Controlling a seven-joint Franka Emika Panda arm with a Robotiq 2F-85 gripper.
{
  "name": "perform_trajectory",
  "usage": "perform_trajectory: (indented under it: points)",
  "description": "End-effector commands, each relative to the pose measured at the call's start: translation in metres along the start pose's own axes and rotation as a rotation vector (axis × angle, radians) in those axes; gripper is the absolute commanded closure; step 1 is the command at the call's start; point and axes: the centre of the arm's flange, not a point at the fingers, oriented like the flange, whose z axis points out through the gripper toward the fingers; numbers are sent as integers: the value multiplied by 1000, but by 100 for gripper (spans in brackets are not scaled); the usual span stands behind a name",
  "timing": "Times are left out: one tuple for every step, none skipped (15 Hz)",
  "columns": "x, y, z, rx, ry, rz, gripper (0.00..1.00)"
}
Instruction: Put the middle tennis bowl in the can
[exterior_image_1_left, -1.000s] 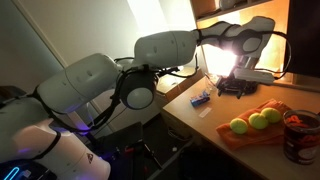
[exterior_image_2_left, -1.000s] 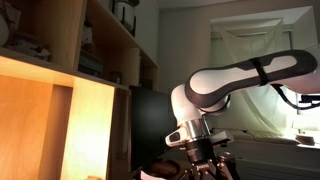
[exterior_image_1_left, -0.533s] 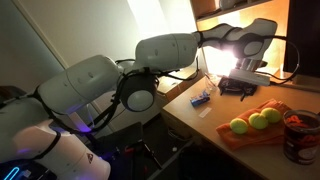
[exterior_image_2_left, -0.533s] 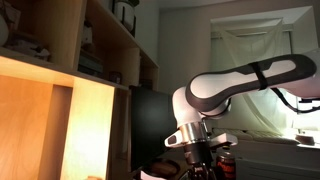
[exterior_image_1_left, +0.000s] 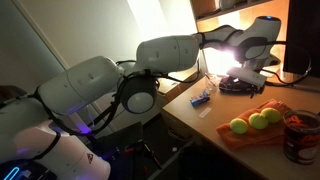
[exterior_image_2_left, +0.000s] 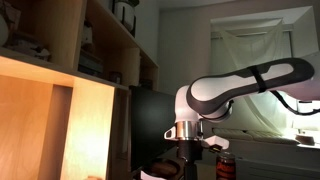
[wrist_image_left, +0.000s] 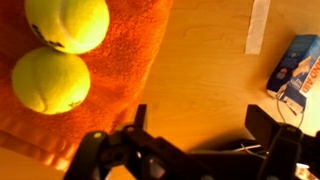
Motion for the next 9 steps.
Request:
perform_trajectory:
  points:
    - [57,28,1,51,-22,0,0]
    - [-1,1,2,9,-5,30,0]
    - [-2,0,3,18,-7,19,0]
    - [-2,0,3,21,-7,10,0]
    - [-2,0,3,22,-7,9,0]
    - [-2,-1,3,23,-7,8,0]
    - [0,-1,-2,22,-13,28,0]
    - [1,3,-4,32,-26,37,0]
    - [3,9,-5,49,-35,64,0]
